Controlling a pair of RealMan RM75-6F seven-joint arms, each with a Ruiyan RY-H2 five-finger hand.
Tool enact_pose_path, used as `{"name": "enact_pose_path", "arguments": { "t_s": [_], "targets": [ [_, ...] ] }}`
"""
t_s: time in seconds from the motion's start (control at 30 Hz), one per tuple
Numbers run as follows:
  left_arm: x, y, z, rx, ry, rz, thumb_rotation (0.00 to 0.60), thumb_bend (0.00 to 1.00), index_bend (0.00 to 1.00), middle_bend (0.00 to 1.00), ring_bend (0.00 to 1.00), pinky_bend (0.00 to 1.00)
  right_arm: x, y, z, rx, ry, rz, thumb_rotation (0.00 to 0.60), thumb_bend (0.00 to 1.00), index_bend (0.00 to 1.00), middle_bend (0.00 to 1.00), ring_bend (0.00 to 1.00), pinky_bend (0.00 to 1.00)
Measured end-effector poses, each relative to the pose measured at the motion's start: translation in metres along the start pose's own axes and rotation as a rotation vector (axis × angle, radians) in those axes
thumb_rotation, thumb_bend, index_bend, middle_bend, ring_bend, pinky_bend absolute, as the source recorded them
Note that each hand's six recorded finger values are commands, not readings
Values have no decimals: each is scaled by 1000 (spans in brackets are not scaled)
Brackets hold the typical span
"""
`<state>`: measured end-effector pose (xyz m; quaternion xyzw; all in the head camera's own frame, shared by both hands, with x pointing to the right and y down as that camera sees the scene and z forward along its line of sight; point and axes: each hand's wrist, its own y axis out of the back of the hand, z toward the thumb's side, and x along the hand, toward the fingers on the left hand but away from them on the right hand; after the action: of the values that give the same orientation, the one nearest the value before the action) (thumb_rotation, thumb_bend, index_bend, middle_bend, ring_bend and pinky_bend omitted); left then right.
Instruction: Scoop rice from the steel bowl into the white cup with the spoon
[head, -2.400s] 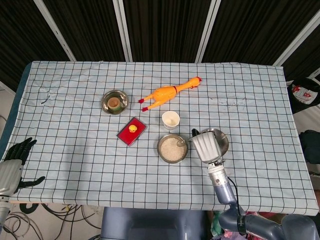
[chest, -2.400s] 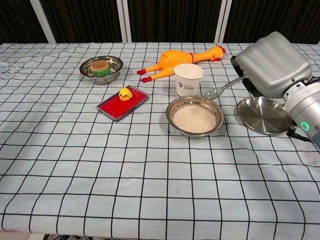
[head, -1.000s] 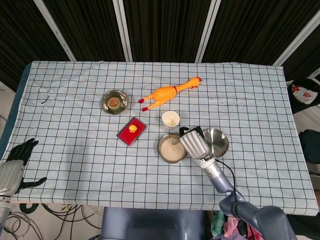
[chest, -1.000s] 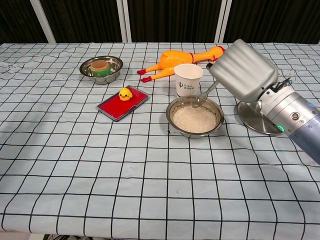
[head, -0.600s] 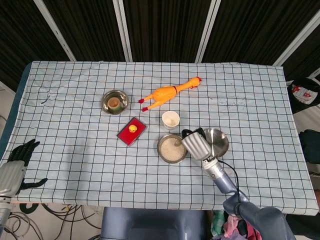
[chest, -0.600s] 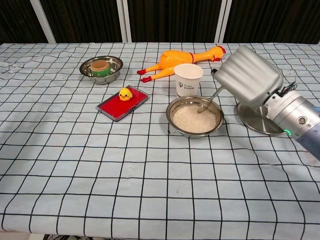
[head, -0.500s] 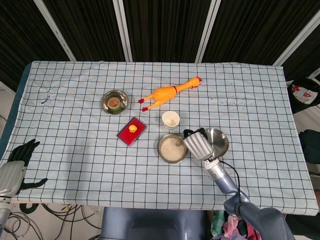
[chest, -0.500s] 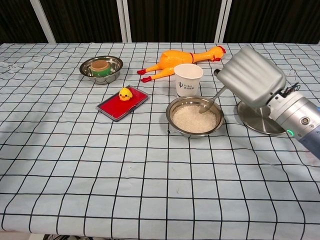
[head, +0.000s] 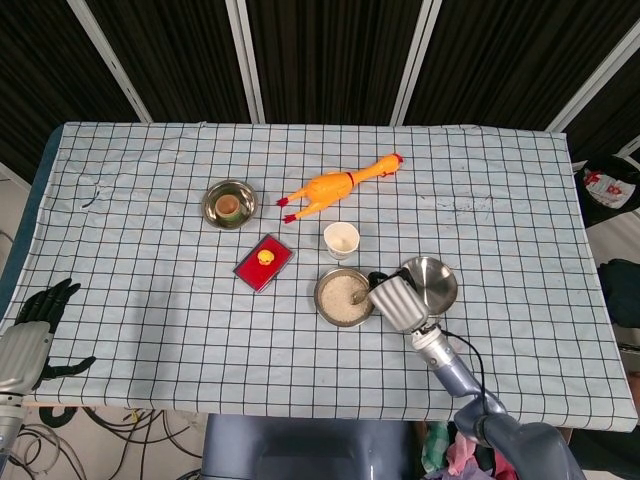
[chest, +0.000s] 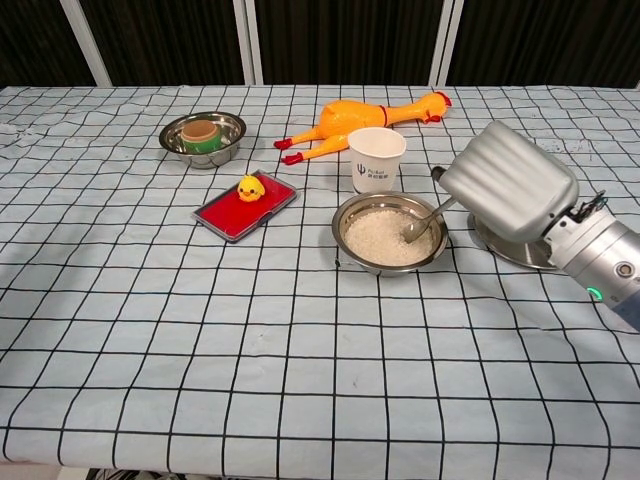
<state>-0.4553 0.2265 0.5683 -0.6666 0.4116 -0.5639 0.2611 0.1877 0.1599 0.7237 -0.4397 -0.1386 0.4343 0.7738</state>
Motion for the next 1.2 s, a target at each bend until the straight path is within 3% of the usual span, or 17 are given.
{"name": "enact_pose_path", "arguments": {
  "t_s": [0.23, 0.43, 1.2],
  "targets": [
    [0, 1, 0, -4, 1, 3, 600, 16, 0, 0, 0, 0, 1, 5, 18, -49, 9, 8, 600, 462, 756, 998, 1000, 1000],
    [0, 1, 0, -8, 1, 0, 600, 16, 0, 0, 0, 0, -3, 7, 22, -98, -32, 28, 600, 464, 761, 998, 1000, 1000],
    [0, 1, -1, -11, 4, -2, 600, 16, 0, 0, 0, 0, 4, -7, -8, -231, -234, 107, 600, 468, 768, 999, 1000, 1000]
  ]
}}
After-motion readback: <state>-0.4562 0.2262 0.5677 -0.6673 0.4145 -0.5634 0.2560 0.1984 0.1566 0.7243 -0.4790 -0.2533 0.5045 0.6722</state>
